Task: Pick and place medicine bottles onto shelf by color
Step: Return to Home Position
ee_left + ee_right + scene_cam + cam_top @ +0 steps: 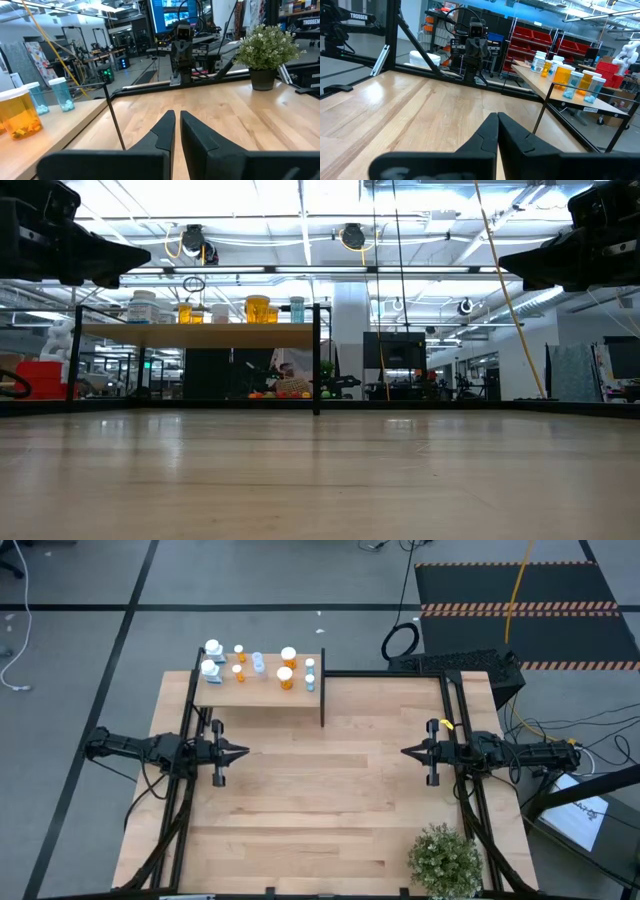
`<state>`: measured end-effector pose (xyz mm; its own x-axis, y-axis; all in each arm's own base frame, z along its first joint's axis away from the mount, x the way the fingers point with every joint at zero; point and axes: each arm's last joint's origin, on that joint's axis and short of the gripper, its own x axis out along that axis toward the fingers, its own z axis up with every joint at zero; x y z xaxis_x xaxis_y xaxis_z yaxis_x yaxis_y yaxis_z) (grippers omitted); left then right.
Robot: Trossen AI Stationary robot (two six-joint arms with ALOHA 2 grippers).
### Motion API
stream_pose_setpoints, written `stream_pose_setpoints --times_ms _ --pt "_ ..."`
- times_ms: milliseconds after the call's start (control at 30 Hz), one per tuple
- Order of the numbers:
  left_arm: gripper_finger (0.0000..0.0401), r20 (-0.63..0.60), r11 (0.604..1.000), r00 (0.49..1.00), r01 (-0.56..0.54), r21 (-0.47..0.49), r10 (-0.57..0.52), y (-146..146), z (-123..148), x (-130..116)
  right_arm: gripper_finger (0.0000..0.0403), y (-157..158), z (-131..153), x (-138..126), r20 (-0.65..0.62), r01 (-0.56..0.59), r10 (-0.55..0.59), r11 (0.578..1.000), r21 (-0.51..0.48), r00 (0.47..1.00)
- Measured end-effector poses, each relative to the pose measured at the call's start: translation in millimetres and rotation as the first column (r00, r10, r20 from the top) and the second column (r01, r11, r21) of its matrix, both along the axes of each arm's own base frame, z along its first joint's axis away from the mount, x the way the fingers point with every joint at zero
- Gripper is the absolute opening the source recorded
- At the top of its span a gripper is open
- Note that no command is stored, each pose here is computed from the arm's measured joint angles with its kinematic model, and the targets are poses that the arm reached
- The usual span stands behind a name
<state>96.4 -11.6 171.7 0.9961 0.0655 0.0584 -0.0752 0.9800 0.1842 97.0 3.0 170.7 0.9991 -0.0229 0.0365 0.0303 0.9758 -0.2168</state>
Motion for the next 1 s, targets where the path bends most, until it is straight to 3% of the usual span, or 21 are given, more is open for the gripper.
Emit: stream_pose_setpoints --times_ms 1000 --pt "0.0031 0.009 1.000 1.000 0.000 -0.002 0.000 0.0 1.0 -0.1 0.0000 0.0 0.0 0.0 0.000 0.000 0.000 1.000 0.000 1.000"
